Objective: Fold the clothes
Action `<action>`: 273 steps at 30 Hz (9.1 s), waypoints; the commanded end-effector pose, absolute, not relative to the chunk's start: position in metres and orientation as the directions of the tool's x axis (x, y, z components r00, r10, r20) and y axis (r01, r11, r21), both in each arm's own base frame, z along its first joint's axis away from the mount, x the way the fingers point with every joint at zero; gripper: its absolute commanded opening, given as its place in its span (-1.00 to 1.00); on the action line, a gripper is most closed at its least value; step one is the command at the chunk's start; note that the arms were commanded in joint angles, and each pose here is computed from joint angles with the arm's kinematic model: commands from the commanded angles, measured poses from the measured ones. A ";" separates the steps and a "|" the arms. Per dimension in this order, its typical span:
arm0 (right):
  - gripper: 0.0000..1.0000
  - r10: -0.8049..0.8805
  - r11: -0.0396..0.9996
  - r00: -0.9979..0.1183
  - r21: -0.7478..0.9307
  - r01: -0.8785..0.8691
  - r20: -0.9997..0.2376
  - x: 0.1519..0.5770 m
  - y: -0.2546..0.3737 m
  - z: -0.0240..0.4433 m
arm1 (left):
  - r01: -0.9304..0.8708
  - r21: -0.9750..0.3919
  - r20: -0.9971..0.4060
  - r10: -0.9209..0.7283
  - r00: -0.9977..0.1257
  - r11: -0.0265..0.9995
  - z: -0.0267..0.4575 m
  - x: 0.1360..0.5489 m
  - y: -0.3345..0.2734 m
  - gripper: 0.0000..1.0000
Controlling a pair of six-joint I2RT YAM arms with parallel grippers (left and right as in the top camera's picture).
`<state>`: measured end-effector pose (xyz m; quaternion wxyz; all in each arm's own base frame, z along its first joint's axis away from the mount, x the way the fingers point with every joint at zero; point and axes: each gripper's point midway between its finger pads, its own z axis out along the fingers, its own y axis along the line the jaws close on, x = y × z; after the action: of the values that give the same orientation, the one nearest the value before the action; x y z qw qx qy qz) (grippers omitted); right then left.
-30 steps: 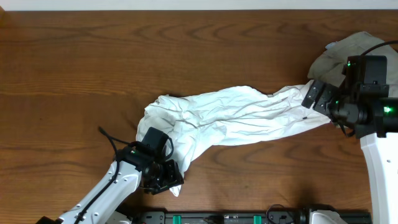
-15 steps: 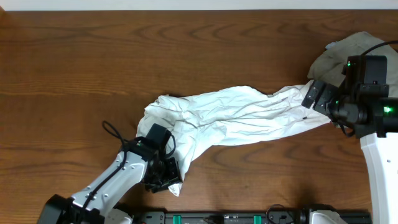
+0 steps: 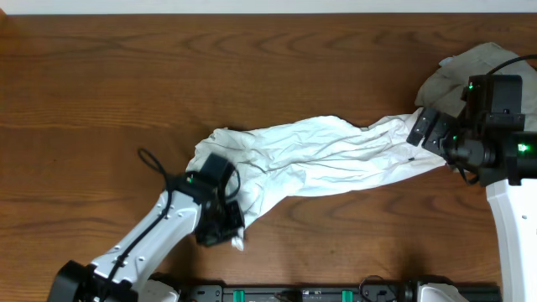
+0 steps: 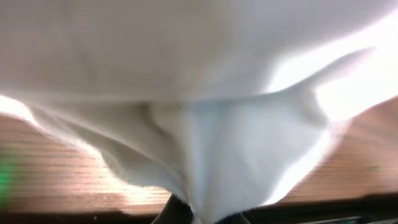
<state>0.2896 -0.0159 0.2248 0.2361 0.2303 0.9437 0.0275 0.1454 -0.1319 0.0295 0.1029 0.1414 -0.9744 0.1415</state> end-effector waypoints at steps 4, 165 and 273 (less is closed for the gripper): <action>0.98 0.441 0.897 -0.787 0.183 0.402 -0.432 0.291 -0.012 0.229 | -0.275 -0.219 0.006 -0.281 -0.960 0.936 0.089 0.217 -0.112 -0.88; -0.97 0.236 0.920 -0.737 0.390 -0.040 -0.633 0.302 0.076 0.359 | -0.364 -0.504 -0.621 -0.622 -0.478 0.783 0.416 0.189 0.023 -0.88; -0.96 -0.081 0.988 -0.995 0.126 -0.088 -0.058 0.289 0.144 0.240 | -0.366 -0.330 -0.163 -0.435 -0.886 0.870 0.301 0.222 -0.009 -0.87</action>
<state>0.2996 0.1419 0.2479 0.0412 -0.0347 0.9957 0.0756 0.2601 -0.0048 0.3033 -0.1377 0.2109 -0.9549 0.1573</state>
